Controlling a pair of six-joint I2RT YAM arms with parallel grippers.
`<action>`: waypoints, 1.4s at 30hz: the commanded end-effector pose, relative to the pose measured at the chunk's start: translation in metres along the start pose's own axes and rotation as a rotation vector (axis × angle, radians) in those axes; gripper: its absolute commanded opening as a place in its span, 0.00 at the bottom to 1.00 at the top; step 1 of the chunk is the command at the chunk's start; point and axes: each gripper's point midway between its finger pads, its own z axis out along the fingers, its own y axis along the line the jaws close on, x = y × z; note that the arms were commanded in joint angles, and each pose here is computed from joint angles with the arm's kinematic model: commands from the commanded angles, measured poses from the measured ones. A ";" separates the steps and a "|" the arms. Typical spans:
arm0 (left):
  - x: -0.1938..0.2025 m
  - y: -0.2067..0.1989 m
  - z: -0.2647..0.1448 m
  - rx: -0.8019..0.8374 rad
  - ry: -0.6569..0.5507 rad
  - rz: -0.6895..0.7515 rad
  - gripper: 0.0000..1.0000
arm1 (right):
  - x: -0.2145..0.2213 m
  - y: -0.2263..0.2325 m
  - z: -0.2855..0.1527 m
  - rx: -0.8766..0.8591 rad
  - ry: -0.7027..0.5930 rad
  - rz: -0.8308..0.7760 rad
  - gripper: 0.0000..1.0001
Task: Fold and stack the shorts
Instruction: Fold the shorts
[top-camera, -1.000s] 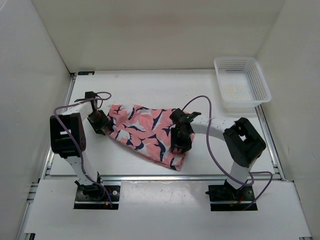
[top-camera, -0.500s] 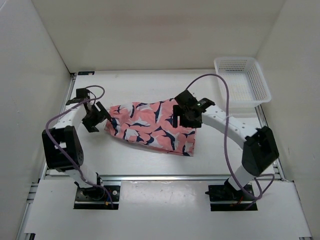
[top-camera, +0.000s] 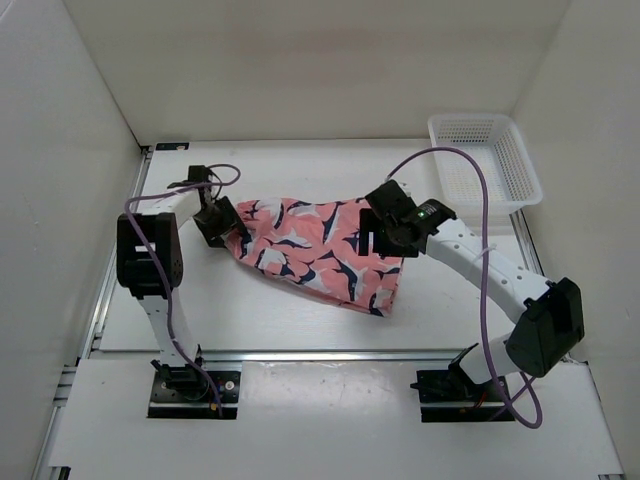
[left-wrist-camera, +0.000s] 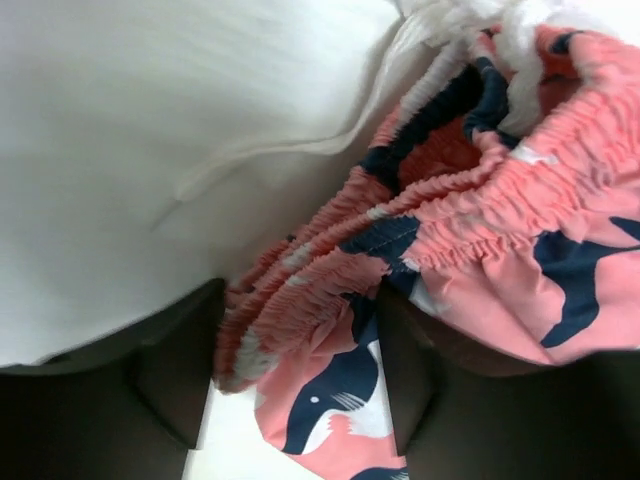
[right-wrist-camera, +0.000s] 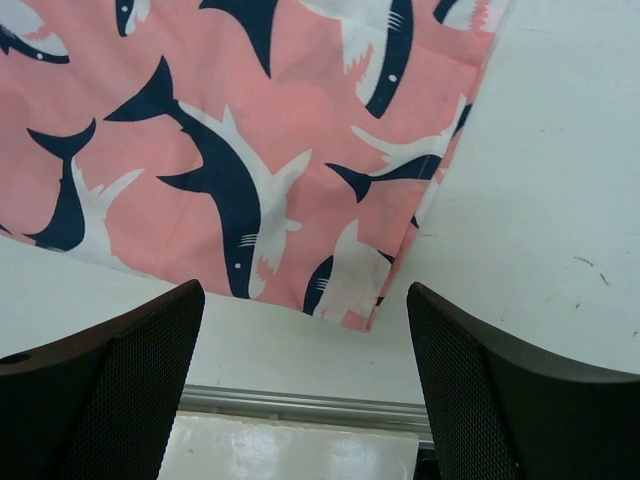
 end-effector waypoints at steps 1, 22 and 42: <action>-0.008 -0.021 0.000 0.023 -0.034 0.004 0.65 | -0.002 -0.006 -0.014 0.001 -0.028 0.010 0.87; -0.065 -0.008 -0.184 -0.372 -0.563 0.173 0.11 | -0.001 -0.013 -0.020 0.015 -0.042 0.011 0.87; 0.072 -0.156 -0.159 -0.524 -0.646 0.689 0.11 | 0.023 0.001 -0.004 -0.097 0.025 0.089 0.87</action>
